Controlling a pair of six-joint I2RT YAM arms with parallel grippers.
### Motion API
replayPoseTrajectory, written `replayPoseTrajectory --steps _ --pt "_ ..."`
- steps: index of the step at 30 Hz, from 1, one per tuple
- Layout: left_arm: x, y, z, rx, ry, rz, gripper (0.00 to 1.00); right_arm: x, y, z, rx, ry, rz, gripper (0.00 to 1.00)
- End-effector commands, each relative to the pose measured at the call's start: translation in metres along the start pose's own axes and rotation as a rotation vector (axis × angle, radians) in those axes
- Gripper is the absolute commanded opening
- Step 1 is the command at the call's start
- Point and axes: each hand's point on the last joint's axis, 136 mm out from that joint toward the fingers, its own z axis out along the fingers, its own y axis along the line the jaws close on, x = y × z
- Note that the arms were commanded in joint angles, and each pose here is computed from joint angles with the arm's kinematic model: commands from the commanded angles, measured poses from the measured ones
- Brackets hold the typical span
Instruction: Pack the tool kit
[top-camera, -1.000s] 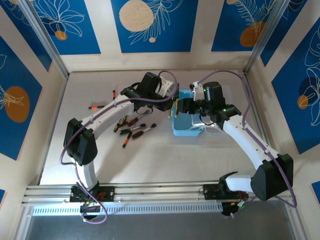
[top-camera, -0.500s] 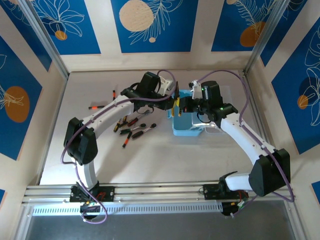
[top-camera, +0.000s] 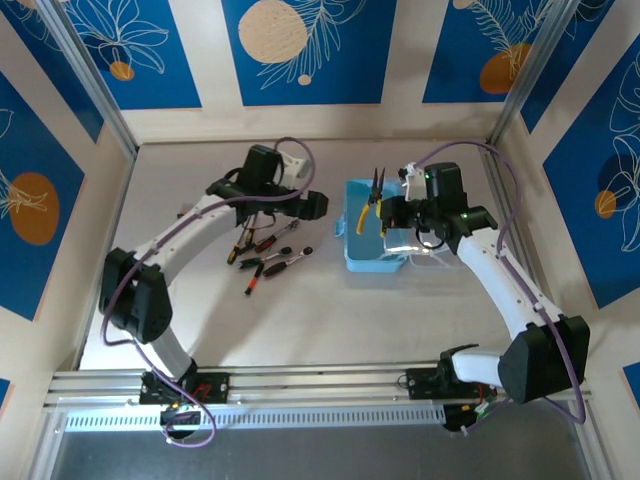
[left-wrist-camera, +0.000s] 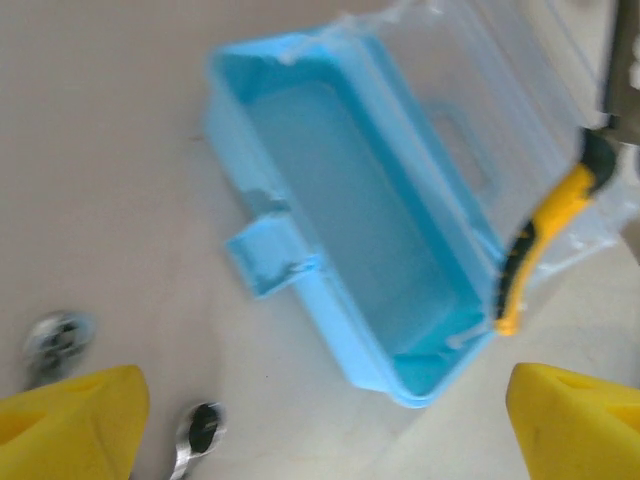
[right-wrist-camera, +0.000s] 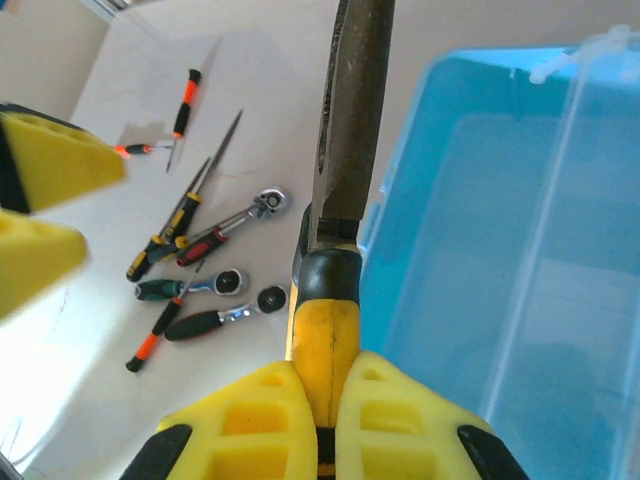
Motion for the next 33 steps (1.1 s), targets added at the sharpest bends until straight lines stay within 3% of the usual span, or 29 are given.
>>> replayPoseTrajectory --steps 1,5,8,17,28,33 --pt "0.019 0.044 -0.017 -0.197 0.053 0.011 0.99 0.002 0.005 -0.006 -0.027 0.055 -0.038 0.00" --pt "0.043 0.090 -0.026 -0.428 0.145 0.011 1.00 0.007 -0.005 0.012 0.012 0.111 -0.012 0.00" --pt "0.056 0.106 -0.026 -0.504 0.201 0.012 1.00 0.006 -0.016 0.033 0.055 0.137 0.006 0.00" --pt "0.074 0.118 -0.015 -0.530 0.257 -0.004 1.00 0.001 -0.031 0.089 0.113 0.203 0.029 0.00" --pt "0.084 0.127 -0.015 -0.545 0.291 -0.007 1.00 0.013 -0.042 0.126 0.220 0.288 0.032 0.01" --pt "0.089 0.134 -0.017 -0.574 0.321 0.000 1.00 0.011 -0.044 0.131 0.267 0.307 0.016 0.16"
